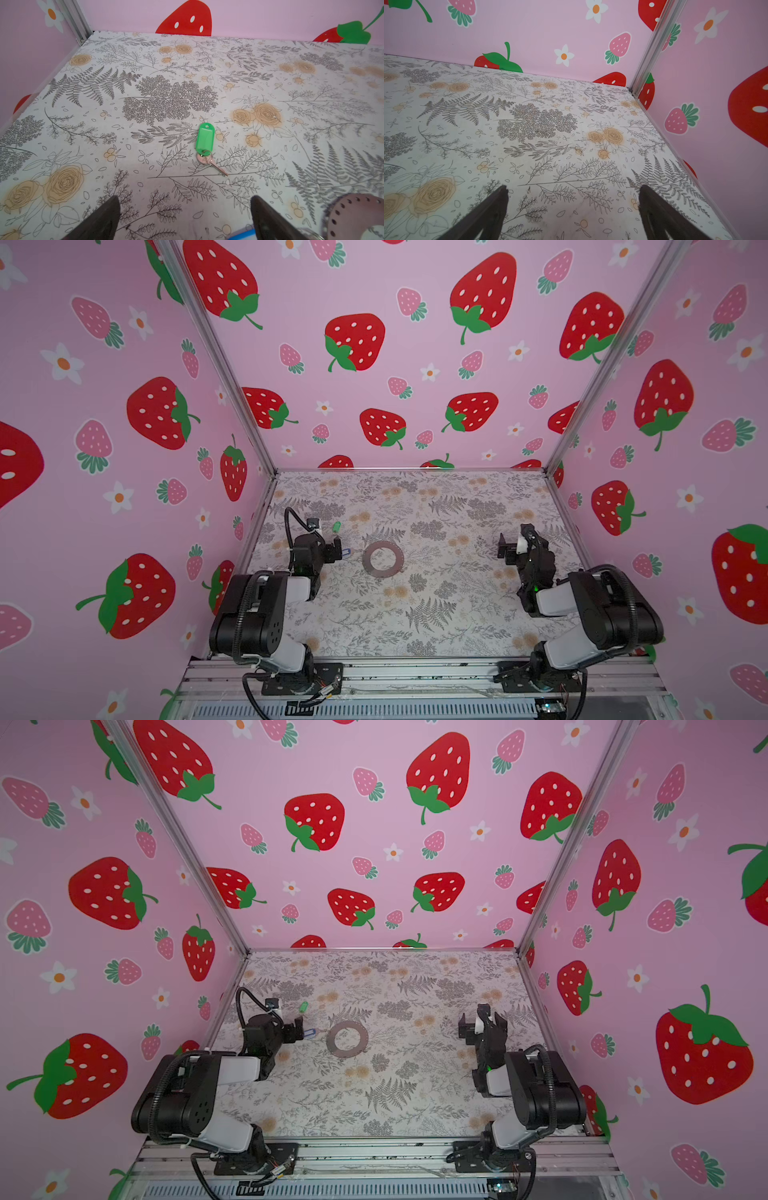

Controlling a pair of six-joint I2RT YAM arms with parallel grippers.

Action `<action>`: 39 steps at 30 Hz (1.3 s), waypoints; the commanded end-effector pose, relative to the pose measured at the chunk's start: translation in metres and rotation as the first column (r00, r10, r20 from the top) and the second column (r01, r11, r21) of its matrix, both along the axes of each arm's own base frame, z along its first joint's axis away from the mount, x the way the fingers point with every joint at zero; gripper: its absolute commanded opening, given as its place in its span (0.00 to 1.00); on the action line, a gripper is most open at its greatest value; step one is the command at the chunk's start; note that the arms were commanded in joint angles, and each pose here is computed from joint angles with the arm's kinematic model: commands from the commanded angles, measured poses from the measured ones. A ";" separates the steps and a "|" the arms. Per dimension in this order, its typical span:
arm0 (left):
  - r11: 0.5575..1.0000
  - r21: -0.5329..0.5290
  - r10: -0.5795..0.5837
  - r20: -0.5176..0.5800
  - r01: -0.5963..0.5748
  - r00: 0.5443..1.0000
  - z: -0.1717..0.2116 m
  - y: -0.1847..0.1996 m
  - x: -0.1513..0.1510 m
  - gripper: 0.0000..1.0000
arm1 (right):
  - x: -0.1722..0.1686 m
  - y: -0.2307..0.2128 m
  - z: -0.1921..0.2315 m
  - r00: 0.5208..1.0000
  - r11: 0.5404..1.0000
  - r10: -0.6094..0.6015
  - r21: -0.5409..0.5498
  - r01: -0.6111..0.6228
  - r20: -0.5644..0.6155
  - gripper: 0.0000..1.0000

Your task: Put the keys on the keyring

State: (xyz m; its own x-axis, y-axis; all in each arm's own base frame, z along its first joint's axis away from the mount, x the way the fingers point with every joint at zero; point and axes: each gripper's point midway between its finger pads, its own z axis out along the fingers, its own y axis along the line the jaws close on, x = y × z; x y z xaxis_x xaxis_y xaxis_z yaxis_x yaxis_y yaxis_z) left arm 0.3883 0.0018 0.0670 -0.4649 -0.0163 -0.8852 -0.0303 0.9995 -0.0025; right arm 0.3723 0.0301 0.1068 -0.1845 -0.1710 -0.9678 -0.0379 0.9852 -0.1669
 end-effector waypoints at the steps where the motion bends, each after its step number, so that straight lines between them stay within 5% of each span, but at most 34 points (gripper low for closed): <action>1: 1.000 0.018 -0.001 0.069 0.000 0.998 0.020 0.000 0.014 0.99 | 0.006 0.001 0.015 0.998 1.000 -0.007 0.001 0.007 0.056 0.99; 31: 1.000 -0.016 -0.003 0.052 0.004 0.999 0.017 0.004 0.016 0.99 | 0.010 0.001 0.013 0.999 1.000 0.013 0.012 -0.013 0.044 0.99; 37: 0.999 -0.023 -0.026 0.049 0.028 0.998 0.035 0.001 0.016 0.99 | -0.011 0.030 0.038 0.972 0.980 0.197 -0.035 -0.194 0.126 0.99; 39: 0.999 -0.023 -0.032 0.042 0.033 0.999 0.051 0.000 0.015 0.99 | 0.003 0.037 0.039 0.974 0.974 0.225 -0.022 -0.225 0.027 0.99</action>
